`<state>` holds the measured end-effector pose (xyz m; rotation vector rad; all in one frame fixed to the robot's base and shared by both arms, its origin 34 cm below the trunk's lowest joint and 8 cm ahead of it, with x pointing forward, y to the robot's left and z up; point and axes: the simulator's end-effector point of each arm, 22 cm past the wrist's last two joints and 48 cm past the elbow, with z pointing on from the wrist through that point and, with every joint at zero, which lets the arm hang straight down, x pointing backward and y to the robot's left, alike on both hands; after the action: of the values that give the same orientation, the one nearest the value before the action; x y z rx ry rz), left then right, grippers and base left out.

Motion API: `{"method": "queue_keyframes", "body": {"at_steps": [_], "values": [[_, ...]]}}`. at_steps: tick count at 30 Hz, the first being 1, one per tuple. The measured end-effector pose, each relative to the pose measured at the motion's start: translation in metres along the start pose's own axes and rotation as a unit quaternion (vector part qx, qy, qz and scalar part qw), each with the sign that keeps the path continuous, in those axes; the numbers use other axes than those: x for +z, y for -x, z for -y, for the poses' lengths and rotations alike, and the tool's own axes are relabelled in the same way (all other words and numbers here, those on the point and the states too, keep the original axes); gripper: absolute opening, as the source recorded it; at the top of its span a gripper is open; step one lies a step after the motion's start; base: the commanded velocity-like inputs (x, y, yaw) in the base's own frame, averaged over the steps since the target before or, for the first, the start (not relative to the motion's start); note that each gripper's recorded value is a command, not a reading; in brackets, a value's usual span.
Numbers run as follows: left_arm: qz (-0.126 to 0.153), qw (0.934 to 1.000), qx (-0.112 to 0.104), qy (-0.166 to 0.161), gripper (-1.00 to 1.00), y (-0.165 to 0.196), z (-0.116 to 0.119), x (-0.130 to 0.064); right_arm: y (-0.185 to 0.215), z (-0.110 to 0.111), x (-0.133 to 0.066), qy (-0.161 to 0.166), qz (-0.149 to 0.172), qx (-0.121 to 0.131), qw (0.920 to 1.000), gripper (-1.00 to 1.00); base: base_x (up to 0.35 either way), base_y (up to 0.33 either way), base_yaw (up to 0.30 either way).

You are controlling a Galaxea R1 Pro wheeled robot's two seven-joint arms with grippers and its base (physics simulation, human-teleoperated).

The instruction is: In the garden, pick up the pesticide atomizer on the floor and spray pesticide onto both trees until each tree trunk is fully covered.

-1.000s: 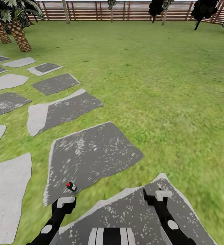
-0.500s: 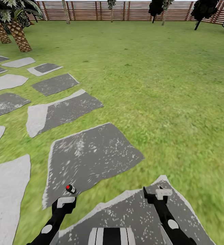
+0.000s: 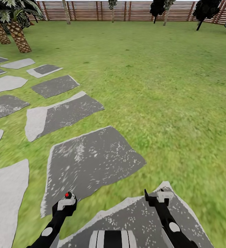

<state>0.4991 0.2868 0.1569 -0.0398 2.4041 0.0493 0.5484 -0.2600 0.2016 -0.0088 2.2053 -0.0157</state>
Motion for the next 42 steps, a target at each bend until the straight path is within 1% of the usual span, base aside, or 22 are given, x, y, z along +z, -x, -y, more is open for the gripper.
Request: {"method": "queue_keyframes", "body": {"at_steps": [12, 19, 23, 34, 42], "values": [[0.000, 1.0000, -0.001, 0.000, 1.00, 0.0001, 0.0007, 0.0000, -0.0003, -0.0030, -0.0001, 0.002, 0.000, 0.001, 1.0000, 1.00, 0.037, 0.000, 0.005], [-0.002, 1.0000, -0.001, 0.000, 1.00, -0.0028, 0.0010, 0.0003, -0.0042, -0.0039, -0.0002, 0.002, -0.004, 0.001, 1.0000, 1.00, 0.048, -0.006, 0.160], [-0.004, 1.0000, -0.001, -0.001, 1.00, -0.0049, 0.0015, 0.0006, -0.0064, -0.0042, -0.0002, 0.003, -0.006, 0.001, 1.0000, 1.00, 0.104, -0.156, 0.158], [-0.004, 1.0000, -0.001, -0.001, 1.00, -0.0049, 0.0020, 0.0011, -0.0070, -0.0043, -0.0001, 0.003, -0.007, 0.001, 1.0000, 1.00, 0.039, -0.040, 0.027], [-0.004, 1.0000, -0.001, -0.001, 1.00, -0.0047, 0.0019, 0.0012, -0.0072, -0.0045, -0.0001, 0.003, -0.007, 0.001, 1.0000, 1.00, 0.140, -0.094, 0.181]]}}
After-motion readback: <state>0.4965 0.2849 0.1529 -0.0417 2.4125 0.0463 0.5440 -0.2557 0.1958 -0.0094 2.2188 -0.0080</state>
